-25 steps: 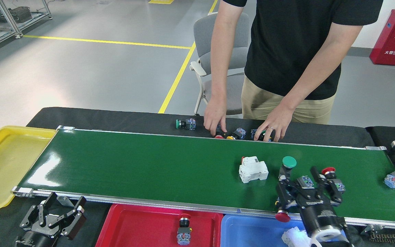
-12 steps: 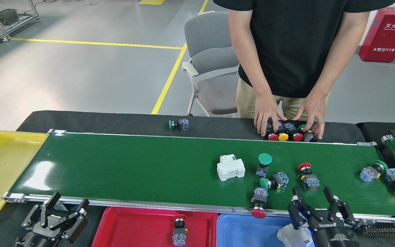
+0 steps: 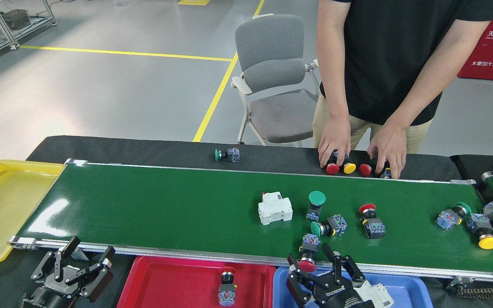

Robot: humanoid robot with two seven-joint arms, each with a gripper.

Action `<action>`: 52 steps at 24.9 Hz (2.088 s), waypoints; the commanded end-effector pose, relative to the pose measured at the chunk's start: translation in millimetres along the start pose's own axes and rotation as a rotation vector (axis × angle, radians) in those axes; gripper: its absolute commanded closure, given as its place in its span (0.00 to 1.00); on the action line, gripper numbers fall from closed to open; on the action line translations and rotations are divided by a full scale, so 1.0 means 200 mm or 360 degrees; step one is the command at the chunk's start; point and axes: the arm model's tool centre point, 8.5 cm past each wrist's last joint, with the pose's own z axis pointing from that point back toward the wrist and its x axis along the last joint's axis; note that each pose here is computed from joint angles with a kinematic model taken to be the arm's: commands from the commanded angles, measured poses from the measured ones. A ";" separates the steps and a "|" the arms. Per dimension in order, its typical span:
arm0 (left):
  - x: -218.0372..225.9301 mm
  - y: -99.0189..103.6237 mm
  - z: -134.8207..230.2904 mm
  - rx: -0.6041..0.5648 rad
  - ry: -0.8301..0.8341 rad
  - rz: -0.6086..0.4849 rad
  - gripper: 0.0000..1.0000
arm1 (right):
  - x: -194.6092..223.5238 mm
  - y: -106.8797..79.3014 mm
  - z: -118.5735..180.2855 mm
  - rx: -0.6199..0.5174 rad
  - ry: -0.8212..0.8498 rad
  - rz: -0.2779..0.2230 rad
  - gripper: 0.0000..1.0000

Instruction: Pick switch part from conveyor to tray

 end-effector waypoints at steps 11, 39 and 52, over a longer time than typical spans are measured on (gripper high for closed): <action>-0.01 0.04 -0.04 0.0021 -0.0065 -0.0022 0.00 | 0.00 0.01 -0.13 0.0176 -0.0068 0.0041 0.59; 0.35 0.17 -0.76 -0.0104 -0.0660 -0.0252 0.00 | 0.25 -0.18 0.01 -0.0090 -0.0686 -0.0064 0.03; 0.29 0.07 -0.83 -0.0226 -0.0511 -0.0229 0.00 | -0.45 -0.31 0.09 -0.0458 0.0475 0.0079 0.06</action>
